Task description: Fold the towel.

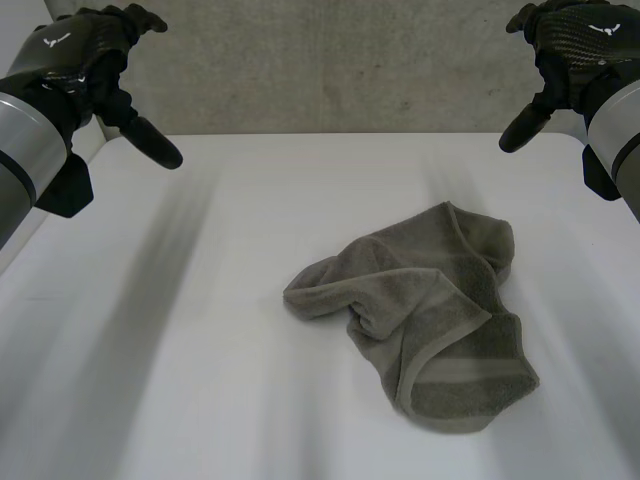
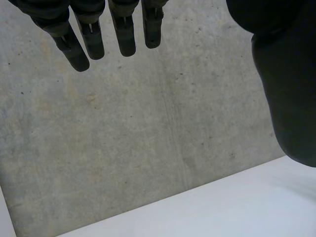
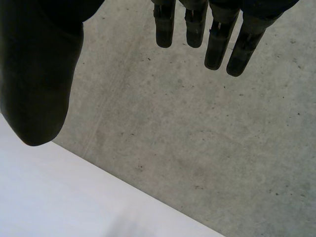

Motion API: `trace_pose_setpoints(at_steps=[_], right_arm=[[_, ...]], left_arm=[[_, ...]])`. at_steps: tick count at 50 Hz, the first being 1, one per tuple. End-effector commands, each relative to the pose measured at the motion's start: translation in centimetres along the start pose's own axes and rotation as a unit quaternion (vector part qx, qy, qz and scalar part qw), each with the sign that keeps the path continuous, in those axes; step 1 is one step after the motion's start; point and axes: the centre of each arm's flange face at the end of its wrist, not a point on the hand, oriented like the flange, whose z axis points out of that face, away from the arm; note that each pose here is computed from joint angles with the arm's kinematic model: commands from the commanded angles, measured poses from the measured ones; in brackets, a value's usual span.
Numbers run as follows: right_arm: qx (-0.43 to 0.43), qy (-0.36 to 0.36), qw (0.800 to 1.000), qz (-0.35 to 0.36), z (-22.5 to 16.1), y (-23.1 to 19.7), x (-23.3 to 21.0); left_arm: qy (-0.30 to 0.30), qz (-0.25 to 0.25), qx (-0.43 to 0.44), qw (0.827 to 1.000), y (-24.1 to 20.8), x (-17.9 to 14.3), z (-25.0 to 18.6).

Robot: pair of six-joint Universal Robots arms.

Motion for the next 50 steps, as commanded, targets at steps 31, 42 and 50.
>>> trace_pose_setpoints(at_steps=[31,42,50], right_arm=[[-0.295,-0.171,0.939,-0.034,-1.6,19.4,-5.2],[-0.265,-0.163,0.95,-0.017,-0.7,19.1,-5.3],[-0.163,-0.17,0.972,-0.02,3.0,14.5,-5.4]], left_arm=[[0.275,0.143,-0.245,0.919,23.0,7.9,1.7],[0.279,0.122,-0.232,0.924,23.6,9.1,3.0],[0.256,0.075,-0.125,0.956,19.9,10.1,6.8]])
